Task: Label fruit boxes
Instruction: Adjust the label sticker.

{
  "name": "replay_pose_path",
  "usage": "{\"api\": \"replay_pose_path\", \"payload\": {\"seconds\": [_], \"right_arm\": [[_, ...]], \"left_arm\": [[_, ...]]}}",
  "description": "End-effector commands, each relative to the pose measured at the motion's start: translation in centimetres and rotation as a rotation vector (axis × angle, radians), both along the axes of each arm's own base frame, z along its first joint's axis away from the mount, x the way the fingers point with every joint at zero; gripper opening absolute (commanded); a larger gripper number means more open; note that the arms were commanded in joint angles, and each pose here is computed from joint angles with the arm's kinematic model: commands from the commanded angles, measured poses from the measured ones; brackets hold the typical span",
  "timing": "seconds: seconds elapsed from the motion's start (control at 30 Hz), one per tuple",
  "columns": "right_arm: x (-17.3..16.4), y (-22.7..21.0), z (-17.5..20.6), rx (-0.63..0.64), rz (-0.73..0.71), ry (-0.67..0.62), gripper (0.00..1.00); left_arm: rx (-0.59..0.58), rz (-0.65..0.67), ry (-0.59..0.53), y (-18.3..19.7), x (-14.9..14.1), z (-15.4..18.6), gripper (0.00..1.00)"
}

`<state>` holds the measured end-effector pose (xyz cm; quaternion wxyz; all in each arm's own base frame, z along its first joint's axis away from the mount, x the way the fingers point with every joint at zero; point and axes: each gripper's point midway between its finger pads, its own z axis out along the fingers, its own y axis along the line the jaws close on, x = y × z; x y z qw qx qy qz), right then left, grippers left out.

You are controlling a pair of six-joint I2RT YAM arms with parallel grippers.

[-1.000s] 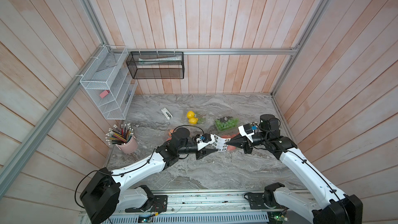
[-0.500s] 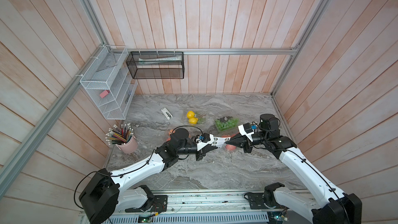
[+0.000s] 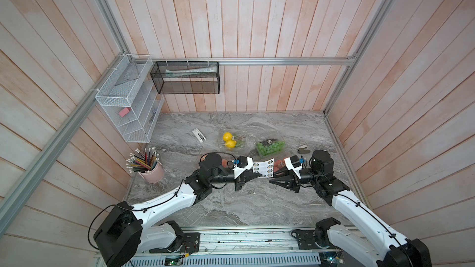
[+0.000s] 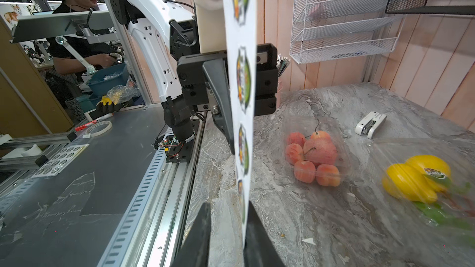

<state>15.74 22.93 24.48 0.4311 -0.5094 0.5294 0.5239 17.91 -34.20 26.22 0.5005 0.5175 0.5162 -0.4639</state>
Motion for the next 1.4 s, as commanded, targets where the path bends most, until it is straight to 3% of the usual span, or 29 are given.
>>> {"api": "replay_pose_path", "payload": {"seconds": [0.0,0.23,0.6,0.77,0.8,0.9,0.97,1.37], "right_arm": [[0.0,0.2,0.4,0.011,0.016,-0.003,0.24],[-0.2,0.4,1.0,0.023,0.053,-0.004,0.16],[-0.2,0.5,1.8,0.041,0.064,-0.017,0.14],[-0.2,0.6,1.9,0.042,0.070,-0.013,0.00],[-0.2,0.6,1.8,0.042,0.070,-0.015,0.00],[-0.3,0.6,1.9,0.044,0.069,-0.035,0.00],[-0.3,0.5,1.9,0.044,0.066,-0.034,0.00],[0.0,0.5,2.5,0.048,0.060,-0.054,0.00]], "left_arm": [[-0.028,-0.027,-0.004,-0.2,-0.2,0.9,0.00],[-0.019,-0.027,0.001,-0.2,-0.2,0.6,0.00],[-0.010,-0.038,0.002,-0.3,-0.3,0.4,0.00],[-0.012,-0.041,0.002,-0.3,-0.3,0.5,0.00],[-0.013,-0.039,0.003,-0.3,-0.3,0.5,0.02],[-0.012,-0.018,0.007,-0.1,-0.1,0.4,0.19],[-0.012,-0.006,0.003,0.1,-0.1,0.3,0.24],[0.023,0.008,0.019,0.7,-0.3,-0.7,0.22]]}}
